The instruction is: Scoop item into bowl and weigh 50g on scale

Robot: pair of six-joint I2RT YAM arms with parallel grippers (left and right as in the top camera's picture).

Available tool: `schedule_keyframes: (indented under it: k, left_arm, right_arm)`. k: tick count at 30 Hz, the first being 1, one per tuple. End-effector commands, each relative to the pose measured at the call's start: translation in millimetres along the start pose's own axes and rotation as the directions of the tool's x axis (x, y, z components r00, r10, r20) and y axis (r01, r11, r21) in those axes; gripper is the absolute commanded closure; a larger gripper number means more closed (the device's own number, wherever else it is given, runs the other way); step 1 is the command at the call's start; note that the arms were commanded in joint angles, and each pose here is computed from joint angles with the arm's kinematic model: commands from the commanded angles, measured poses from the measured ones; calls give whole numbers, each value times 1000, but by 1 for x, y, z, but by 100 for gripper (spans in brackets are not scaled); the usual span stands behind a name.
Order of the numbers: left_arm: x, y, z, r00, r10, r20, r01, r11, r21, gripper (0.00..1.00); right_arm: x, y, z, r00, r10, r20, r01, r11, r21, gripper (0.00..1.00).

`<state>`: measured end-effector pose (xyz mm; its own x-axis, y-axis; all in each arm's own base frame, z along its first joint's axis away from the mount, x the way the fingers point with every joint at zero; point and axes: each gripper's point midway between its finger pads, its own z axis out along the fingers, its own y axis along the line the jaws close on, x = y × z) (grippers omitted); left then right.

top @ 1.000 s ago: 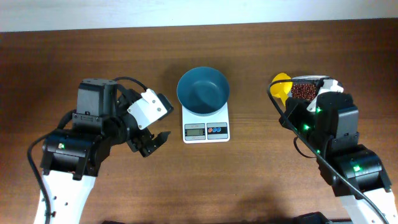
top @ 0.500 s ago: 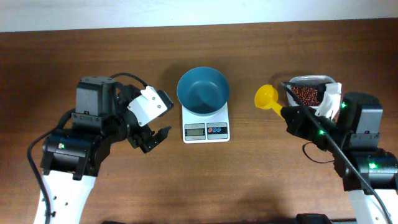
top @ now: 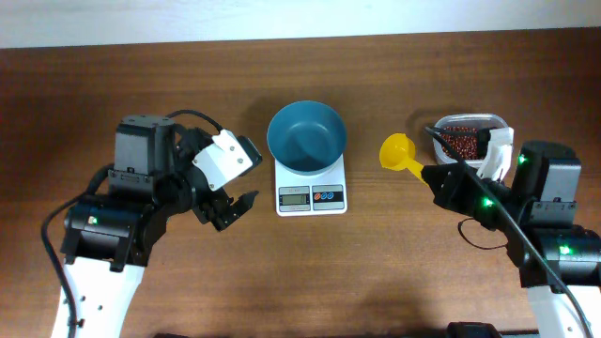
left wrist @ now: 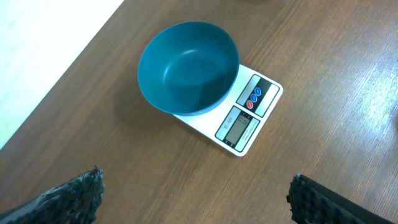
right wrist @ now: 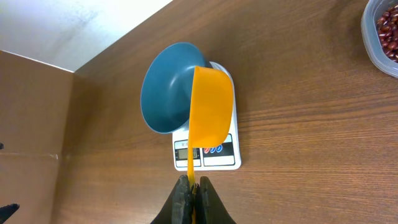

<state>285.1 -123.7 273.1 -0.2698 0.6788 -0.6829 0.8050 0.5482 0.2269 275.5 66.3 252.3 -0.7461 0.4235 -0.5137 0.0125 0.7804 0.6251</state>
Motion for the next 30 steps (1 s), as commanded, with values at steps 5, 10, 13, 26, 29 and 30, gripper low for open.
schedule_keyframes:
  k: [5, 10, 13, 26, 29, 30]
  left_arm:
    - [-7, 2, -4, 999, 26, 24, -26, 1000, -6, 1]
    - [-9, 3, -4, 999, 29, 29, -28, 1000, -10, 1]
    - [-9, 3, -4, 999, 29, 29, -28, 1000, -10, 1]
    - [-14, 8, -5, 998, 41, 50, -40, 999, -29, 1]
    - [-14, 8, -5, 998, 41, 50, -39, 999, -29, 1]
    - [-14, 8, -5, 998, 41, 49, -39, 999, -29, 1]
  right_arm:
    - [-3, -4, -4, 994, -104, 23, 103, 994, 25, 96]
    - [-1, -34, -7, 993, -119, 15, 114, 975, 191, 96]
    - [3, -63, -15, 995, -98, 4, 91, 932, 350, 96]
    - [20, -89, -11, 986, -128, -105, 163, 851, 499, 96]
    - [29, -82, 1, 966, -185, -181, 250, 848, 468, 96]
    - [31, -82, 4, 963, -185, -197, 257, 846, 466, 96]
